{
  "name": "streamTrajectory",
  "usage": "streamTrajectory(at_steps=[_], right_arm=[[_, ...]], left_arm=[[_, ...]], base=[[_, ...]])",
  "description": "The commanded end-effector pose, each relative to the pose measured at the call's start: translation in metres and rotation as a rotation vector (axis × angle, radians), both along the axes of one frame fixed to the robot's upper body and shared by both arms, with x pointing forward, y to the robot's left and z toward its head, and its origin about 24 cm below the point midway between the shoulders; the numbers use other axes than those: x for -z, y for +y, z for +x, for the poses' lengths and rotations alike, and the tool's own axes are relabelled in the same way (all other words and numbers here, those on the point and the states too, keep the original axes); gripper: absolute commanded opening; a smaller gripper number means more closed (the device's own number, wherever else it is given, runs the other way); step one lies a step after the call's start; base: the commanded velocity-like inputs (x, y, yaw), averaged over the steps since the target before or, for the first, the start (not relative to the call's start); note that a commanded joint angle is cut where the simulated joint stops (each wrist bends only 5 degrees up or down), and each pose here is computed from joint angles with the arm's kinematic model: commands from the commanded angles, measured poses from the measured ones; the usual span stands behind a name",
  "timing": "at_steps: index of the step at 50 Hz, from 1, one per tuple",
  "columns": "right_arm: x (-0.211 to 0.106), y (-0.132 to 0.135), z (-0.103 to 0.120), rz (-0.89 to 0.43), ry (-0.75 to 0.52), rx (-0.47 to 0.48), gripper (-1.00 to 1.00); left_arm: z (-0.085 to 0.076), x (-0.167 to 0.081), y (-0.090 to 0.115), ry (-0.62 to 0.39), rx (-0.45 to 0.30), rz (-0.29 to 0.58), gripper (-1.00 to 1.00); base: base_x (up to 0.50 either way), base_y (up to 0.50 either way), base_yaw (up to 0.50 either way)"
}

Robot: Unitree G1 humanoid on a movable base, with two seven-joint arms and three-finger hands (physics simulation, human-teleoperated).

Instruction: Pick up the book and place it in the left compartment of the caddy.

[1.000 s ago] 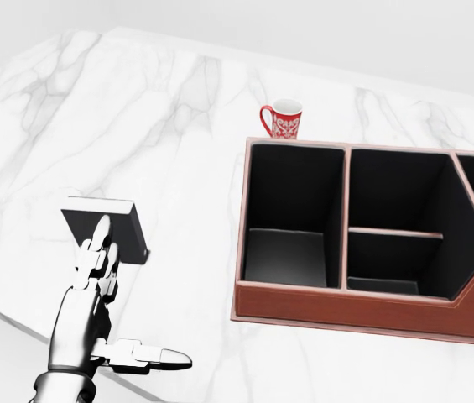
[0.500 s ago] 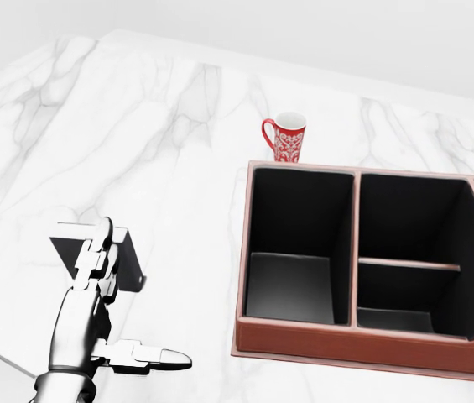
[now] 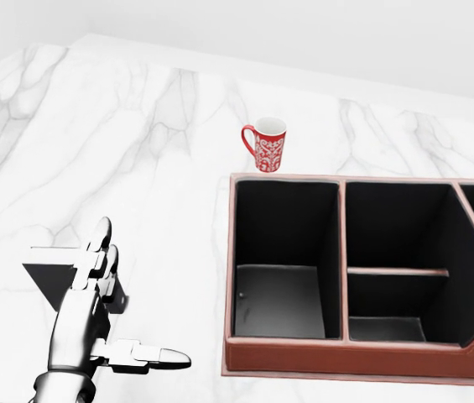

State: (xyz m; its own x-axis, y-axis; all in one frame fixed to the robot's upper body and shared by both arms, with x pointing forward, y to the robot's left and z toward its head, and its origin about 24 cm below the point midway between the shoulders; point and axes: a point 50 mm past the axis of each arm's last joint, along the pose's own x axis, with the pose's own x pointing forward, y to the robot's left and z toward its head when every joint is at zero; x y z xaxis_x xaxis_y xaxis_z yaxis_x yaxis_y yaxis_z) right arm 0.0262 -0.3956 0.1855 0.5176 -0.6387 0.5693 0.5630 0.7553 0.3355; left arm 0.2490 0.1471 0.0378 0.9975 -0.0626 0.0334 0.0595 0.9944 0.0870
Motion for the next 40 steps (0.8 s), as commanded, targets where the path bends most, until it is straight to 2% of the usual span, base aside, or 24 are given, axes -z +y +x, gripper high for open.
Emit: streamTrajectory(at_steps=[1, 14, 17, 23, 28, 31, 32, 34, 35, 37, 40], right_arm=[[0.001, 0.000, 0.000, 0.002, 0.002, -0.002, 1.00], [-0.002, 0.001, -0.001, -0.005, -0.014, -0.006, 1.00], [-0.002, 0.001, -0.001, -0.004, -0.014, -0.006, 1.00], [-0.001, 0.001, 0.000, -0.005, -0.010, -0.011, 1.00], [-0.003, 0.002, -0.001, -0.008, -0.016, -0.010, 1.00], [-0.002, 0.002, 0.000, -0.004, -0.014, -0.010, 1.00], [-0.002, 0.002, 0.000, -0.005, -0.015, -0.010, 1.00], [-0.002, 0.001, 0.000, -0.003, -0.015, -0.008, 1.00], [-0.002, 0.001, 0.000, -0.003, -0.015, -0.008, 1.00], [-0.001, 0.001, 0.000, -0.002, -0.011, -0.010, 1.00], [-0.003, 0.002, -0.001, -0.006, -0.017, -0.007, 1.00]], left_arm=[[0.000, -0.001, 0.000, -0.005, 0.001, 0.002, 1.00], [0.001, 0.000, 0.003, -0.001, -0.013, -0.003, 1.00], [0.000, -0.002, 0.004, -0.012, -0.038, 0.033, 1.00], [-0.002, -0.008, 0.008, -0.046, -0.111, 0.098, 1.00], [-0.001, -0.011, 0.011, -0.072, -0.184, 0.190, 1.00], [-0.006, -0.028, 0.013, -0.149, -0.236, 0.193, 1.00], [-0.007, -0.032, 0.013, -0.165, -0.227, 0.187, 1.00], [-0.009, -0.037, 0.019, -0.195, -0.291, 0.223, 1.00], [-0.009, -0.037, 0.019, -0.197, -0.293, 0.224, 1.00], [-0.010, -0.041, 0.020, -0.218, -0.317, 0.259, 1.00], [-0.014, -0.047, 0.023, -0.269, -0.385, 0.375, 1.00]], base=[[0.16, 0.07, 0.00], [0.10, 0.04, 0.00], [0.00, 0.00, 0.00], [0.00, 0.00, 0.00], [0.00, 0.00, 0.00], [0.00, 0.00, 0.00], [0.00, 0.00, 0.00], [0.00, 0.00, 0.00], [0.00, 0.00, 0.00], [0.00, 0.00, 0.00], [0.00, 0.00, 0.00]])
